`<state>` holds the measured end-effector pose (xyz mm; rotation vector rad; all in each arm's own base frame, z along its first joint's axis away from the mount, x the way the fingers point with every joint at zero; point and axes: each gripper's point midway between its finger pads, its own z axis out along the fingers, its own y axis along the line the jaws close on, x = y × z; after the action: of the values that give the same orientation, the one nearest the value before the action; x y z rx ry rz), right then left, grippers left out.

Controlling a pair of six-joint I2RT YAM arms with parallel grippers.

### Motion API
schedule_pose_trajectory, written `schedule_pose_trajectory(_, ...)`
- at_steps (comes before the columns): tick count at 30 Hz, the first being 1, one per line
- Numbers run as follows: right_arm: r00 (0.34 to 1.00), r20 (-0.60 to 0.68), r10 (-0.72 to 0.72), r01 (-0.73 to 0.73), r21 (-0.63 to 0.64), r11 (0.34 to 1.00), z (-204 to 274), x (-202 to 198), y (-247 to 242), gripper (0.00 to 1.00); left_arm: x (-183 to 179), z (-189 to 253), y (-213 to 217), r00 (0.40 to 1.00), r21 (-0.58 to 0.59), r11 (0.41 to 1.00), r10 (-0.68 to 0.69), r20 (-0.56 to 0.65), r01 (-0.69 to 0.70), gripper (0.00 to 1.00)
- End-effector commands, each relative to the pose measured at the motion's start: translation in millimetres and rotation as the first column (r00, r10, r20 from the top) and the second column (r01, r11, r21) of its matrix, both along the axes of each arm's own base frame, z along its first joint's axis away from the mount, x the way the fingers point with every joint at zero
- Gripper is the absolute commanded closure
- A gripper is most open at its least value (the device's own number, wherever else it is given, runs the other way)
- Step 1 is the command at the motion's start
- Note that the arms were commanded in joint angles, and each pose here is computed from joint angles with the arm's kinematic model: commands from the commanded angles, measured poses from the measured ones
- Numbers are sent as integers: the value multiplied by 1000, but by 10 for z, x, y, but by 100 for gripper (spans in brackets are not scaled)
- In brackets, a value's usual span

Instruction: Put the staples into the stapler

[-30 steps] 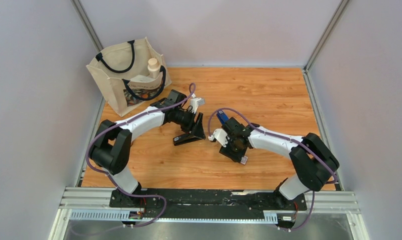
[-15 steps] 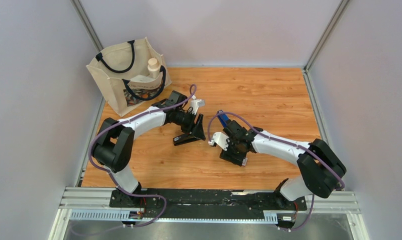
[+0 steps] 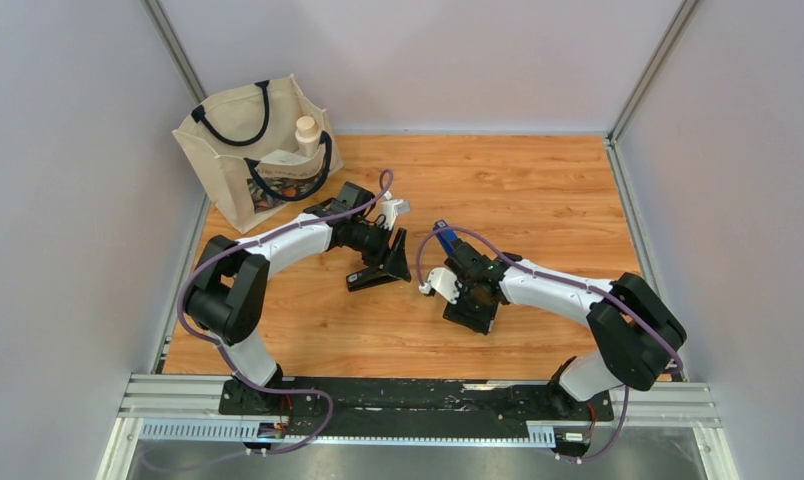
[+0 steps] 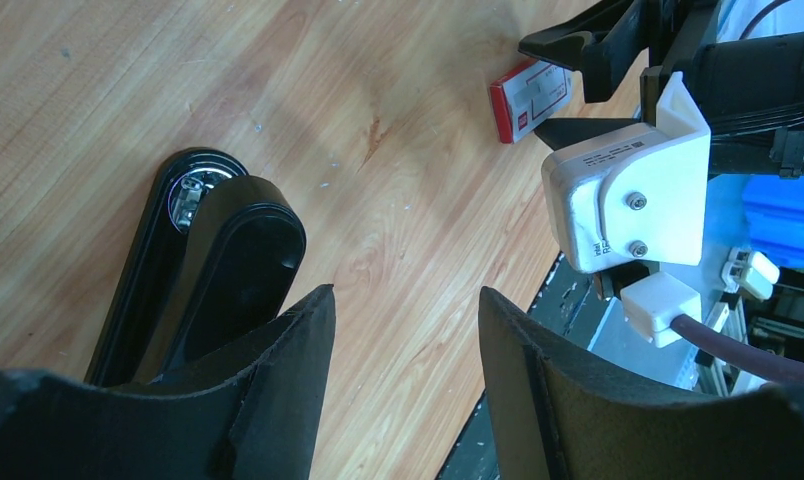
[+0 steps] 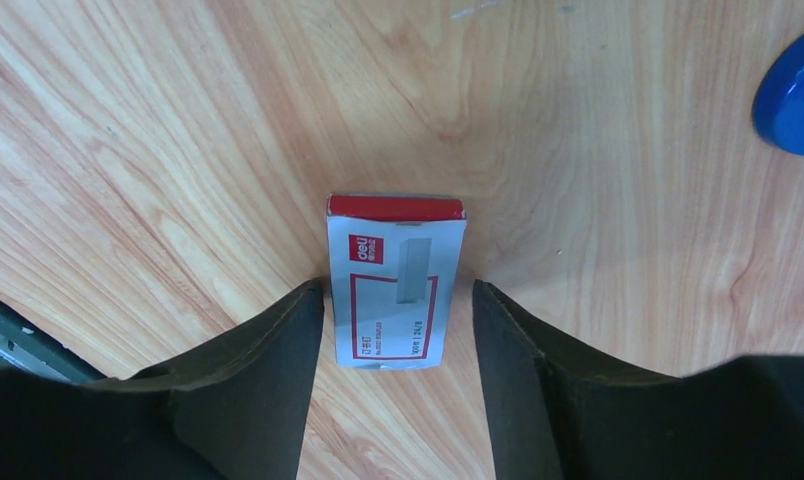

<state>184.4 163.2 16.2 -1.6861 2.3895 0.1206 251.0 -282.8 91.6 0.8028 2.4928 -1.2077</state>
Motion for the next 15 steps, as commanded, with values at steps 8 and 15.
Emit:
schedule_pose_trajectory(8,1000,3,-7,7,-30,1000,-4,12,-61,56,-17,34,-77,1000,-20,1000,-13,9,14,37)
schedule_pose_trajectory(15,996,86,13,-18,50,999,175,120,49,57,-37,-9,-92,1000,-10,1000,-23,-7,23,37)
